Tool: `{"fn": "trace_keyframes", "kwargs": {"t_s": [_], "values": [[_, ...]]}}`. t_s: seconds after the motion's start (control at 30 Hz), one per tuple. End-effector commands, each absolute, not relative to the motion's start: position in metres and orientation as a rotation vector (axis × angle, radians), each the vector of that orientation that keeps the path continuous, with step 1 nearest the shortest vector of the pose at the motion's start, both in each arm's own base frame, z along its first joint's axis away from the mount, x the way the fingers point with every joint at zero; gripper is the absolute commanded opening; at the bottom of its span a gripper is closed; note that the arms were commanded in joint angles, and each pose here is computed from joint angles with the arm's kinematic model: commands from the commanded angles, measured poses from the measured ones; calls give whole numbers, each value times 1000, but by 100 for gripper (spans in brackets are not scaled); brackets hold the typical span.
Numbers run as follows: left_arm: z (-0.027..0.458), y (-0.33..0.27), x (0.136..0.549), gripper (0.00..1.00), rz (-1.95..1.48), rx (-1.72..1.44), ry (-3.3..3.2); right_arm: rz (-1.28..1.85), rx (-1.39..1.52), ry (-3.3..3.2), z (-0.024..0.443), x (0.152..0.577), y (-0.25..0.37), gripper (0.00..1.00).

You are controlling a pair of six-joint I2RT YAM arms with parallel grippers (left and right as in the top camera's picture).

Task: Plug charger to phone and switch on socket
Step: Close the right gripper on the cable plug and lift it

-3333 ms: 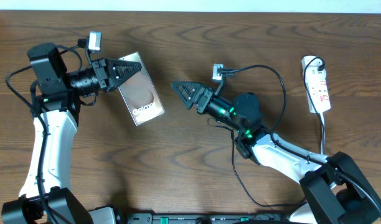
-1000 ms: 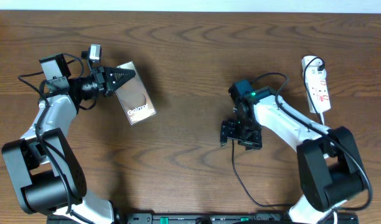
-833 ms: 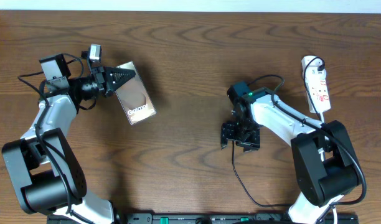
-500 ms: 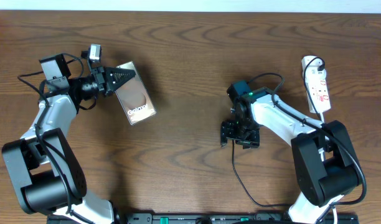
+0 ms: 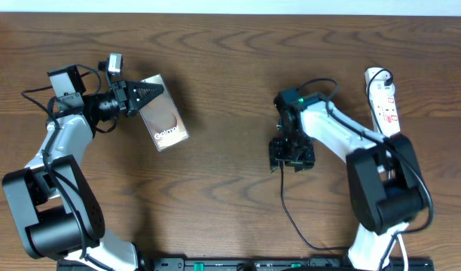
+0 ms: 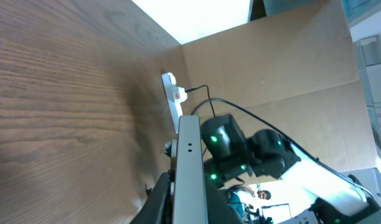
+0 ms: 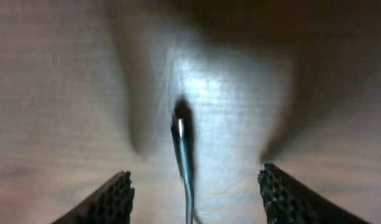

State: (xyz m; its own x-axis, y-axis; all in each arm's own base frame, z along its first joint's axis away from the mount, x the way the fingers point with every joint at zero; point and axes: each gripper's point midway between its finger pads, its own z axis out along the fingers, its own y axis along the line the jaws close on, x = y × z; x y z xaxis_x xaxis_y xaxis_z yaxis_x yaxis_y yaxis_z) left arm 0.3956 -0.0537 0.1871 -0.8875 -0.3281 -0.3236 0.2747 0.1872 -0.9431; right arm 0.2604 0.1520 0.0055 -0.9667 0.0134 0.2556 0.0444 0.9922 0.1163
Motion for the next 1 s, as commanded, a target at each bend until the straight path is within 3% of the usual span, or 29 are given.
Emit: {"fn": "trace_keyframes", "kwargs": {"t_s": [0.0, 0.23, 0.37, 0.43, 0.97], "values": [[191, -54, 390, 8, -1798, -22, 1984, -136, -23, -2867, -1, 270, 150, 61], [191, -54, 390, 8, -1798, -22, 1984, -124, -49, -2855, -4, 268, 151, 58], [191, -54, 390, 7, -1798, -22, 1984, -121, -47, -2854, -5, 267, 154, 28], [191, -54, 390, 7, -1798, -22, 1984, -118, -51, -2853, -5, 266, 155, 19], [191, -55, 390, 8, -1798, -22, 1984, -108, -36, -2856, -5, 261, 163, 11]]}}
